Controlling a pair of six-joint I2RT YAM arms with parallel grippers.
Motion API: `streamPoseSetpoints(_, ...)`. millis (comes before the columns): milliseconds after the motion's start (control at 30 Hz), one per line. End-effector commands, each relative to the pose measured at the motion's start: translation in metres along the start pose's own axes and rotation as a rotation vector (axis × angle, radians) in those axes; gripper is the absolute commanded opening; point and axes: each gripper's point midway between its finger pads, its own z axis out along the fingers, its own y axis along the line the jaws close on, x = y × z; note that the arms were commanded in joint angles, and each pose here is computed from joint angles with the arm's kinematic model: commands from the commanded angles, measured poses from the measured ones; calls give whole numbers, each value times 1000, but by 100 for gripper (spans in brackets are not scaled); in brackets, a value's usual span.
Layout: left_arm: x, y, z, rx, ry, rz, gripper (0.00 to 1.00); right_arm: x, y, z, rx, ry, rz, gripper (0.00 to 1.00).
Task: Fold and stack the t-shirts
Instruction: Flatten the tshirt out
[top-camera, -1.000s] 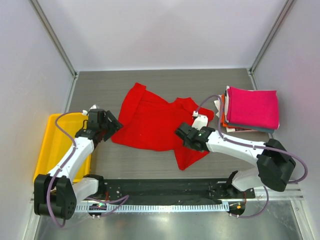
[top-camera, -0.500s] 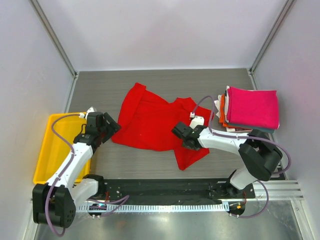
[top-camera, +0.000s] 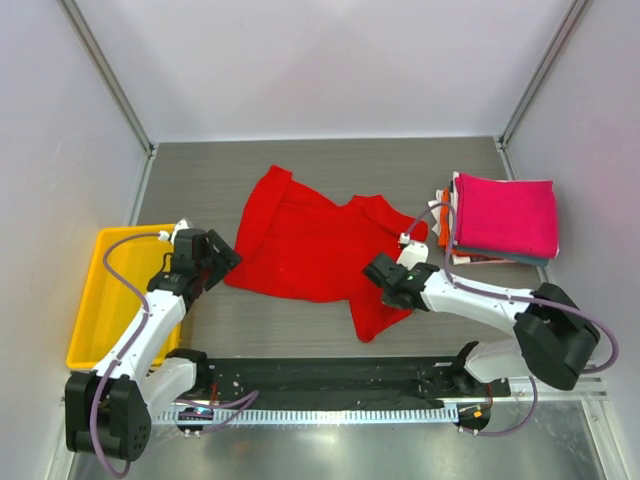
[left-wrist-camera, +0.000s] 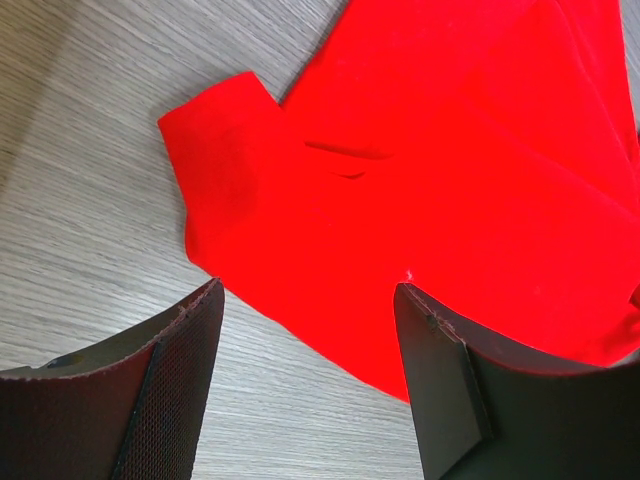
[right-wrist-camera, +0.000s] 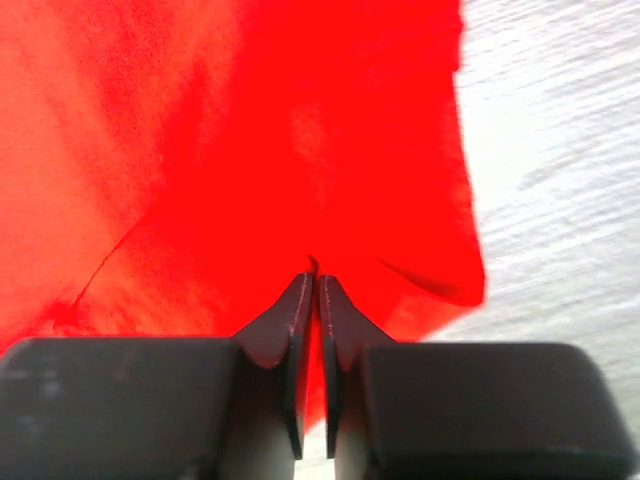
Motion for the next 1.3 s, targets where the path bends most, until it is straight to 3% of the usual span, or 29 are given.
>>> streamPoseSetpoints(0,-8,-8,-2,37,-34,8,70,-12,-8,-13,-9,-48,48,12)
streamPoseSetpoints(67,-9,-9,-2,39,-38,6,70,-17,-14,-19,-2,-68,50,10)
streamPoseSetpoints(133,-8,-8,-2,37,-36,7,70,-26,-15,-28,-14,-95,69,1)
streamPoseSetpoints(500,-15,-5,22,-79,-6,3,67,-16,-37,-53,-125,-83,173,1)
streamPoseSetpoints(600,-18,-8,30,-120,0,62,62,-13,-39,-56,-161,-83,188,1)
streamPoseSetpoints(800,-25,-27,46,-258,-21,254,61,-13,-37,-57,-182,-81,187,1)
streamPoseSetpoints(1100,8,-51,79,-233,148,408,63,-20,-33,-60,-183,-100,156,1)
streamPoseSetpoints(1267,14,-41,93,-299,188,482,62,-22,-32,-62,-196,-107,166,1)
